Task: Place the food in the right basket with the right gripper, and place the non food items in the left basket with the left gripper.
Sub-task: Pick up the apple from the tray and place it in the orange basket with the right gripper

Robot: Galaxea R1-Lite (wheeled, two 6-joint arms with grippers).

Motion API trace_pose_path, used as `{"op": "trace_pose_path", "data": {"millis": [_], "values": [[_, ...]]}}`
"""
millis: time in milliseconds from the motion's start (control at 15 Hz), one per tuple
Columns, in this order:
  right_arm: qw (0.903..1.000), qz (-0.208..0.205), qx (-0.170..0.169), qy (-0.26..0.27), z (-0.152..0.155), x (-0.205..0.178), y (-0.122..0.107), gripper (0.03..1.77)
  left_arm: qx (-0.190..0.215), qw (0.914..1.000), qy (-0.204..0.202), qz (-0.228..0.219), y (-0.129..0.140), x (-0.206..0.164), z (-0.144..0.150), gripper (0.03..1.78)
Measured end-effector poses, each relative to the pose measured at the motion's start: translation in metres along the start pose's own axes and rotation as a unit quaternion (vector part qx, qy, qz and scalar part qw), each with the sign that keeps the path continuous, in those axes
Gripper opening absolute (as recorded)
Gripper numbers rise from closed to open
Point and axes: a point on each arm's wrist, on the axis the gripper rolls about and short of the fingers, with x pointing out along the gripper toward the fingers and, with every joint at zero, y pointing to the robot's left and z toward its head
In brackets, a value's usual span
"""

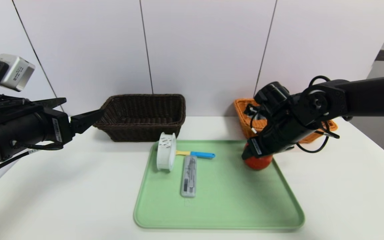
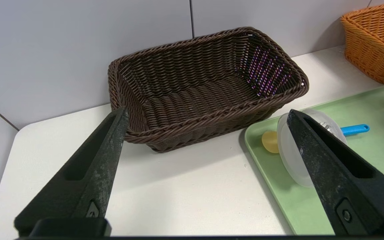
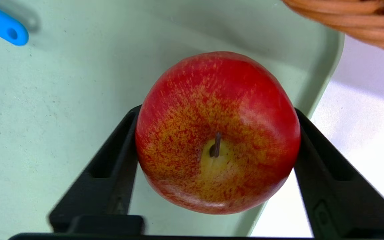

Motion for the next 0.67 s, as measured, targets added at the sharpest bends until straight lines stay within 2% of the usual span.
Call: {"op": "trace_pose_path", "data": {"millis": [133,667], "values": [[1.0000,0.000,0.000,0.000,0.000,0.000,0.000,1.21,0.000,1.0000,0.000,0.000,0.000,0.000,0.000,1.69],[0.9999,0.001,-0.012,-0.008,-0.003,-0.013,0.000,1.20,0.000,1.0000,0.001,0.001,0.000,0.000,0.000,1.69]]}}
